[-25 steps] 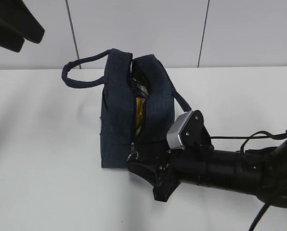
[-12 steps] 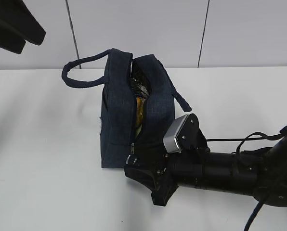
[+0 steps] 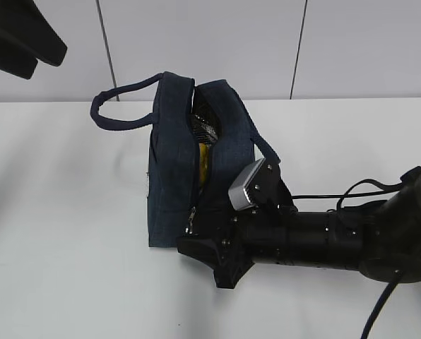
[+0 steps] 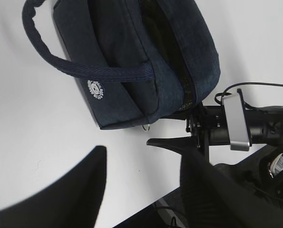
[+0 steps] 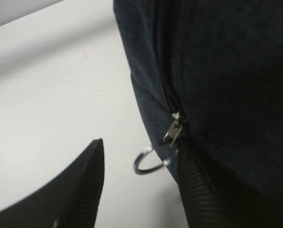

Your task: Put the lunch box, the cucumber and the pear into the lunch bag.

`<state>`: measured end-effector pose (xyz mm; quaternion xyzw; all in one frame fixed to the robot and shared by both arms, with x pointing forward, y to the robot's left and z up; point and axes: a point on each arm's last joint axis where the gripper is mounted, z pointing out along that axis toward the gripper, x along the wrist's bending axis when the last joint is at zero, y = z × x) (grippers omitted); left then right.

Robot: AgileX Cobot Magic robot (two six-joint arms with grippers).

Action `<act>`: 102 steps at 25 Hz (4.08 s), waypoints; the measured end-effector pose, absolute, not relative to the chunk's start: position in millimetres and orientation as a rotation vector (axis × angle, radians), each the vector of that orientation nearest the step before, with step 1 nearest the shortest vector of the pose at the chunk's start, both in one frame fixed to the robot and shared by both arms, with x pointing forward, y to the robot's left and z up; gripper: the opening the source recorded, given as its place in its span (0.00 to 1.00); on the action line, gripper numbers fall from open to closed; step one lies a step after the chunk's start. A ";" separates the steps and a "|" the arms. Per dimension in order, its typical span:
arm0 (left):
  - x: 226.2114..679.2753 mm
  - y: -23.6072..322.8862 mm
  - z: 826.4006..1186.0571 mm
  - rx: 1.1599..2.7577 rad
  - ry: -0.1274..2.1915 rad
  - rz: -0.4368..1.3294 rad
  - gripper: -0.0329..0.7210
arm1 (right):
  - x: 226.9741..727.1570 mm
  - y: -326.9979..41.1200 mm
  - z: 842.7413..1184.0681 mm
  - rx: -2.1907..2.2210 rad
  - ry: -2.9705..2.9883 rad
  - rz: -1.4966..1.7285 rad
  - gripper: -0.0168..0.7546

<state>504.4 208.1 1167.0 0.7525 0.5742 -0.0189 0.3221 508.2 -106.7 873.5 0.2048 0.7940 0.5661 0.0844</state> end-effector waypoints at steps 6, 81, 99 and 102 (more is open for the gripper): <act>504.4 208.1 1167.0 1.976 1.508 -0.050 0.52 | 509.3 -106.3 871.7 0.642 2.410 1.663 0.51; 504.5 208.5 1166.8 1.991 1.493 -0.038 0.52 | 497.7 -116.2 915.8 0.486 2.417 1.520 0.00; 504.5 208.5 1166.8 1.996 1.486 -0.034 0.52 | 496.6 -116.4 926.1 0.451 2.388 1.535 0.00; 504.5 208.5 1166.8 1.996 1.486 -0.034 0.52 | 499.5 -114.8 929.4 0.435 2.372 1.544 0.00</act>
